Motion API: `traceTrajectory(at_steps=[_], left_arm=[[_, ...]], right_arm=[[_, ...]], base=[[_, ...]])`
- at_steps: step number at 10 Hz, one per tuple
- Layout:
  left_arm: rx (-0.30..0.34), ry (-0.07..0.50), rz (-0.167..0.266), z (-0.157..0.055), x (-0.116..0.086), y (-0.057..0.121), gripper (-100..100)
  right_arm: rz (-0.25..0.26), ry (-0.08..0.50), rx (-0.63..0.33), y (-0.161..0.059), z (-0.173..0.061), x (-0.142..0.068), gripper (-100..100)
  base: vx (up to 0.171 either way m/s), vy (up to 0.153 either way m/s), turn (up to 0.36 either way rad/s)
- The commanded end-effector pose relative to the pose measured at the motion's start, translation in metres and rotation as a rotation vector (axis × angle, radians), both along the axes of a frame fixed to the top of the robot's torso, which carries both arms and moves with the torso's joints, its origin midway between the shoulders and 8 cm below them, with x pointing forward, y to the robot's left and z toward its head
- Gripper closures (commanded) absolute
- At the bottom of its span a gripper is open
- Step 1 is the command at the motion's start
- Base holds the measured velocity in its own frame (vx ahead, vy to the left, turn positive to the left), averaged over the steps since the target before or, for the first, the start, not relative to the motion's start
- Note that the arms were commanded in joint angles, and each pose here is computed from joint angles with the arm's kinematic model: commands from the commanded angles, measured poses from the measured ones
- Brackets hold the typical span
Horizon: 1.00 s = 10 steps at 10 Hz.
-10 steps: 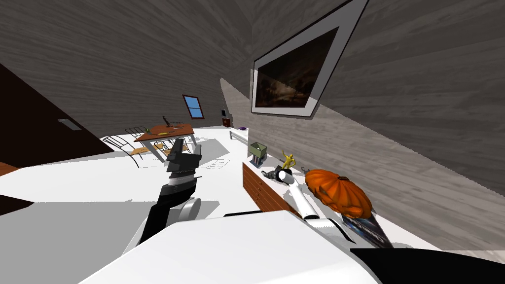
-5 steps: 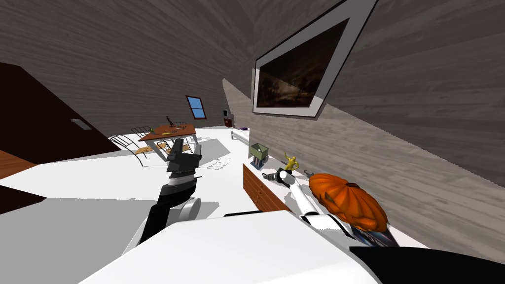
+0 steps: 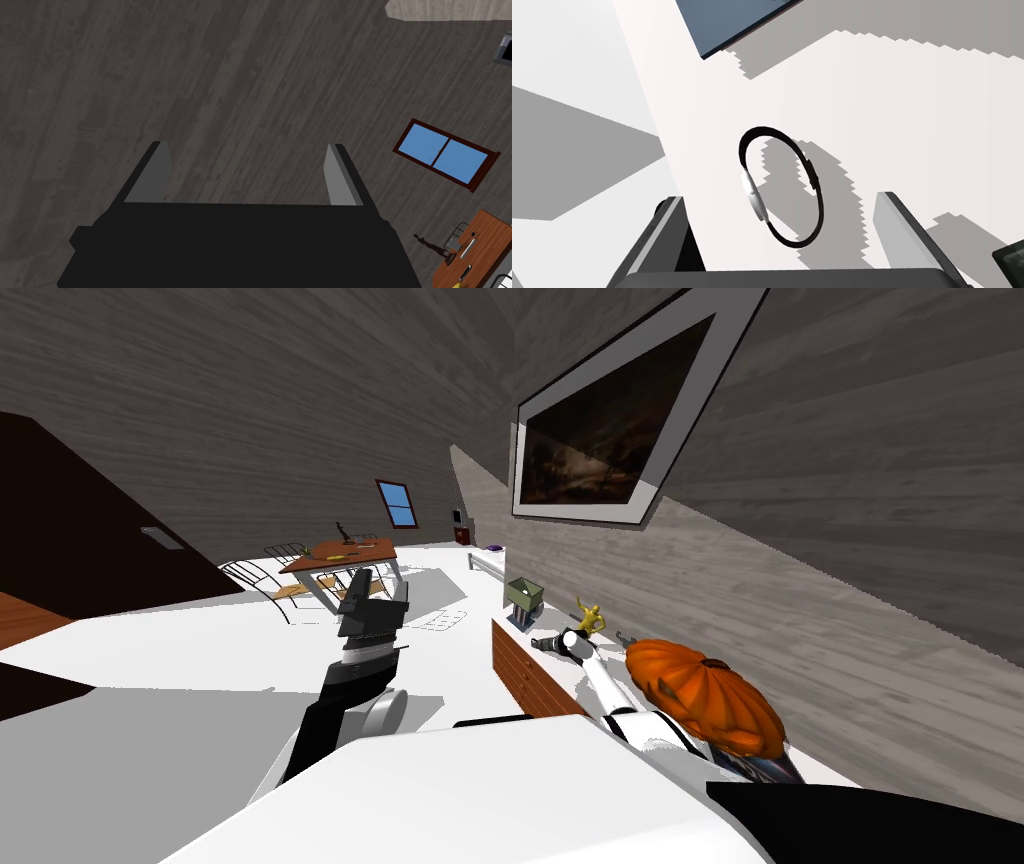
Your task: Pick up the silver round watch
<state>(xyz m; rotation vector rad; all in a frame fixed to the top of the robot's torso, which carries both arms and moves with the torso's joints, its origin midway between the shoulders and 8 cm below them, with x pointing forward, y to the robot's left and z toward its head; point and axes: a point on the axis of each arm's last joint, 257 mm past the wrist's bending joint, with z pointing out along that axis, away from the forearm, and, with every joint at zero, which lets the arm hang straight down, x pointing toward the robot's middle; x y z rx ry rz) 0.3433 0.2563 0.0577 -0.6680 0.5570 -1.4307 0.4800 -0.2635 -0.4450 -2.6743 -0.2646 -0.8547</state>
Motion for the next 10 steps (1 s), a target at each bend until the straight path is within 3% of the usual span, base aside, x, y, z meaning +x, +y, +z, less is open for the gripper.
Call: traceTrajectory(at_steps=[1, 2, 3, 4, 5, 6, 9, 10], left_arm=[[0.0, 0.0, 0.0, 0.0, 0.0, 0.0, 0], [0.0, 0.0, 0.0, 0.0, 0.0, 0.0, 0], [0.0, 0.0, 0.0, 0.0, 0.0, 0.0, 0], [0.0, 0.0, 0.0, 0.0, 0.0, 0.0, 0], [0.0, 0.0, 0.0, 0.0, 0.0, 0.0, 0], [0.0, 0.0, 0.0, 0.0, 0.0, 0.0, 0], [0.0, 0.0, 0.0, 0.0, 0.0, 0.0, 0], [0.0, 0.0, 0.0, 0.0, 0.0, 0.0, 0]], right_arm=[[-0.003, 0.007, 0.002, 0.003, -0.005, 0.001, -100], [0.008, -0.025, 0.004, 0.013, 0.004, 0.017, -100], [-0.002, 0.006, 0.005, 0.01, -0.008, 0.009, -100], [0.005, -0.014, 0.007, 0.02, -0.003, 0.022, -100], [-0.001, 0.006, 0.007, 0.018, -0.01, 0.016, -100], [0.006, -0.011, 0.008, 0.027, -0.006, 0.028, -100], [0.003, 0.006, 0.008, 0.033, -0.014, 0.03, -100], [0.014, -0.023, 0.006, 0.044, -0.004, 0.044, -100]], base=[[-0.025, -0.022, 0.004], [-0.025, -0.021, 0.002], [-0.018, -0.016, 0.009], [-0.029, -0.022, -0.02], [-0.02, -0.017, 0.005], [-0.022, -0.019, 0.002], [-0.021, -0.018, 0.0], [-0.02, -0.018, 0.018]])
